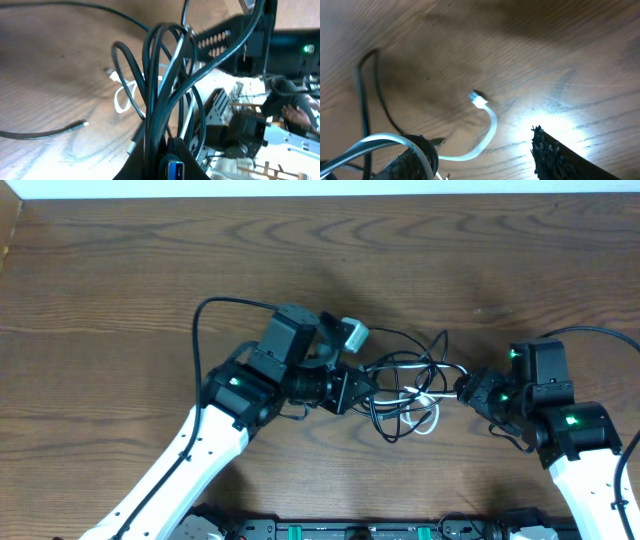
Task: Untangle cables
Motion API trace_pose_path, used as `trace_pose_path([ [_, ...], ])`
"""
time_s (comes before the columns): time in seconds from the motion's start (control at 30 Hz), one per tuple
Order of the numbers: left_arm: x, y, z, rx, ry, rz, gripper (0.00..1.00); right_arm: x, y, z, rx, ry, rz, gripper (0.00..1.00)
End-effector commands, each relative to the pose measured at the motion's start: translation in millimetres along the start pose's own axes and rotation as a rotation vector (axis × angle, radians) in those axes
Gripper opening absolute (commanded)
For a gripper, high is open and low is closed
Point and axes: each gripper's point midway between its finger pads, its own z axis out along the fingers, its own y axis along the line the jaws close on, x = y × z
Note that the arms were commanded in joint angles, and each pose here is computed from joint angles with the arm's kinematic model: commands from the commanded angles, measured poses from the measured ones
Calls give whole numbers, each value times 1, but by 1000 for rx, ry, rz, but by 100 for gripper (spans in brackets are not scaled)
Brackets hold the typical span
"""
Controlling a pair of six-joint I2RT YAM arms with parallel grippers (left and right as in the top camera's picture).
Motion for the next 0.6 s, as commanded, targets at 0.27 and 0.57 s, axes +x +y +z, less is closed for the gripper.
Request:
trace_pose_path([
  [0.27, -39, 72, -54, -262, -207, -86, 8, -45, -82, -8, 381, -243, 69, 64],
  [0.57, -46, 99, -68, -407, -265, -116, 9, -37, -52, 4, 209, -159, 40, 67],
])
